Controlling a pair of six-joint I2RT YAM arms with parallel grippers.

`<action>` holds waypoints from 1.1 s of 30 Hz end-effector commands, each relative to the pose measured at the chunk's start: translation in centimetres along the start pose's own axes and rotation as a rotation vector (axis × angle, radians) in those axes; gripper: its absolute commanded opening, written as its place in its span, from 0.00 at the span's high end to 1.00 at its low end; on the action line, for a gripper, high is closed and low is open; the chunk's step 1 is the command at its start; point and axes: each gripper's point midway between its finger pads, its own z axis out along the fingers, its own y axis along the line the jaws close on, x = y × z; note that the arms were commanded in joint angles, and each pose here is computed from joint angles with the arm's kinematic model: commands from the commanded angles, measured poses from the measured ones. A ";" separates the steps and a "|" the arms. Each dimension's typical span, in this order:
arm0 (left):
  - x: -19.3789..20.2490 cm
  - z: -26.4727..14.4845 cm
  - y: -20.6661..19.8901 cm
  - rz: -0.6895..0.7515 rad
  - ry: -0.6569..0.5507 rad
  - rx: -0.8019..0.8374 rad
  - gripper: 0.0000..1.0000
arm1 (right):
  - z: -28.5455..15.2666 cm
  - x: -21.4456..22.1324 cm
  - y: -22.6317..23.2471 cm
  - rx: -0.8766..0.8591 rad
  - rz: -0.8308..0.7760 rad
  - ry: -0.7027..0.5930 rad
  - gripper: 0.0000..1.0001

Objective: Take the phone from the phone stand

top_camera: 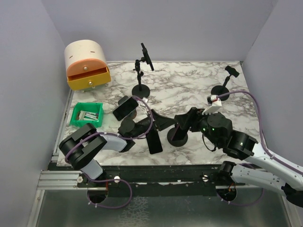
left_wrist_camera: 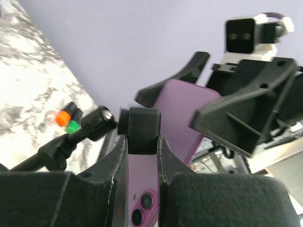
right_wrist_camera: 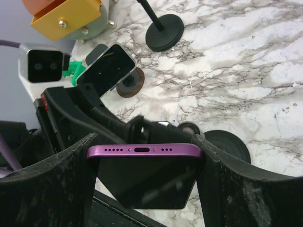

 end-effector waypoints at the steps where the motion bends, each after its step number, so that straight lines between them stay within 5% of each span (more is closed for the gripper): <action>1: -1.9 0.9 3.1 0.032 -0.056 -0.107 1.00 | -1.2 -3.0 2.2 -0.102 0.000 -0.075 1.00; 4: -1.5 1.1 3.2 0.065 -0.022 -0.106 0.99 | -1.3 -3.6 2.8 -0.116 0.006 -0.086 1.00; 9: -0.8 1.1 2.4 0.093 0.024 -0.077 0.58 | -1.3 -4.5 4.0 -0.159 0.026 -0.114 1.00; 15: -1.8 0.3 0.7 0.172 0.005 -0.104 0.26 | -2.1 -6.2 6.4 -0.227 0.023 -0.099 1.00; 16: -2.2 0.1 0.4 0.190 -0.002 -0.114 0.12 | -2.2 -6.4 6.7 -0.235 0.022 -0.093 1.00; 18: -2.7 -0.4 -0.1 0.231 -0.009 -0.147 0.02 | -2.5 -6.6 7.1 -0.252 0.017 -0.081 1.00; 25: -5.6 -6.0 -0.5 0.452 -0.113 -0.361 0.01 | -2.6 -6.2 8.2 -0.268 -0.012 -0.013 1.00; 33: -3.5 -6.8 -7.4 0.627 0.049 -0.123 0.01 | -0.7 -5.4 10.0 -0.288 -0.017 0.037 1.00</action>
